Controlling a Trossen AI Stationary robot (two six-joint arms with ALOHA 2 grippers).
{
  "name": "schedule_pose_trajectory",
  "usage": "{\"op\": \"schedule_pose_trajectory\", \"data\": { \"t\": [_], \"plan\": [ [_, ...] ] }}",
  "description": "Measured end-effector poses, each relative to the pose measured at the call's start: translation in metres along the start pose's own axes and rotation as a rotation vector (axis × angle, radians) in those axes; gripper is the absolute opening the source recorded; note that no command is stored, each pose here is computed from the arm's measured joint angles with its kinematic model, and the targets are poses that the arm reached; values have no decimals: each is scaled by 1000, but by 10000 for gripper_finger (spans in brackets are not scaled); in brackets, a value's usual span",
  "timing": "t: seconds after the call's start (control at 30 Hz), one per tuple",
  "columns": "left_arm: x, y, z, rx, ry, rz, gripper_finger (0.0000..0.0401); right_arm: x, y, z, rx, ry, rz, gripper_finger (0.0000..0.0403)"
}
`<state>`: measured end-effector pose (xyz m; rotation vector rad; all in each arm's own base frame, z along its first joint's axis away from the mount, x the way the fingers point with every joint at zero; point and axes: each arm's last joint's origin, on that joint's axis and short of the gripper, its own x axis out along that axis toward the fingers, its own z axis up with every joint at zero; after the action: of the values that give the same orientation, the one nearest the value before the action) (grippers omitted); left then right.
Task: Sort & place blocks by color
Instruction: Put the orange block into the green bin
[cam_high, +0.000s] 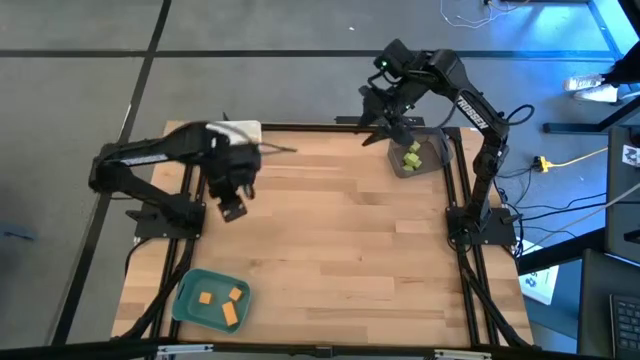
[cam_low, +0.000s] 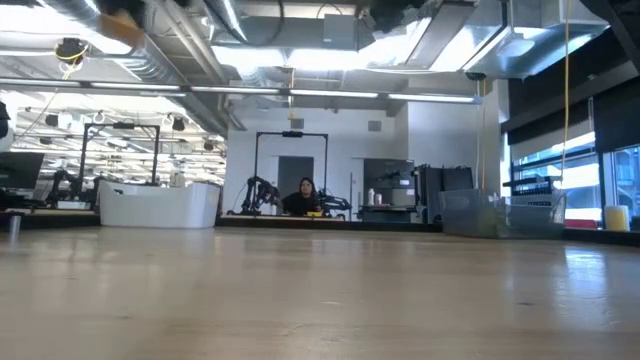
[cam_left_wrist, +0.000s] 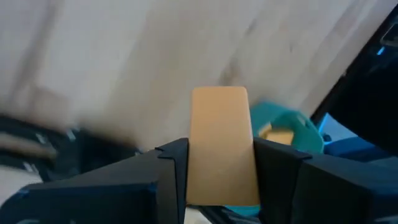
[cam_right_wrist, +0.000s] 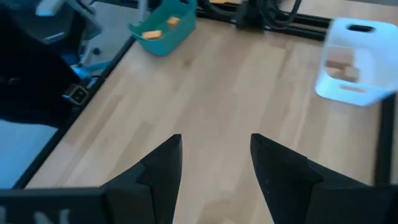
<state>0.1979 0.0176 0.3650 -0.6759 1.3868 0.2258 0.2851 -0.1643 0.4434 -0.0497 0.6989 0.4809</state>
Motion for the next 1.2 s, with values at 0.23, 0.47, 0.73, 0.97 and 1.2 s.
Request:
{"op": "schedule_pose_trajectory", "data": {
  "t": [0.23,0.47,0.73,0.97,1.2],
  "plan": [
    [27,-29,-62,-92,205,-20,112,21,20,15,-58,-28,114,190],
    [71,-59,-114,-78,367,-28,112,39,39,28,-112,-18,185,190],
    [128,-84,-139,-124,306,-197,112,50,52,34,-143,-10,227,190],
    [162,-79,-149,-174,269,-250,114,51,54,35,-149,-9,234,190],
    [174,-69,-153,-179,278,-202,182,51,54,35,-149,-8,233,190]
  ]
}}
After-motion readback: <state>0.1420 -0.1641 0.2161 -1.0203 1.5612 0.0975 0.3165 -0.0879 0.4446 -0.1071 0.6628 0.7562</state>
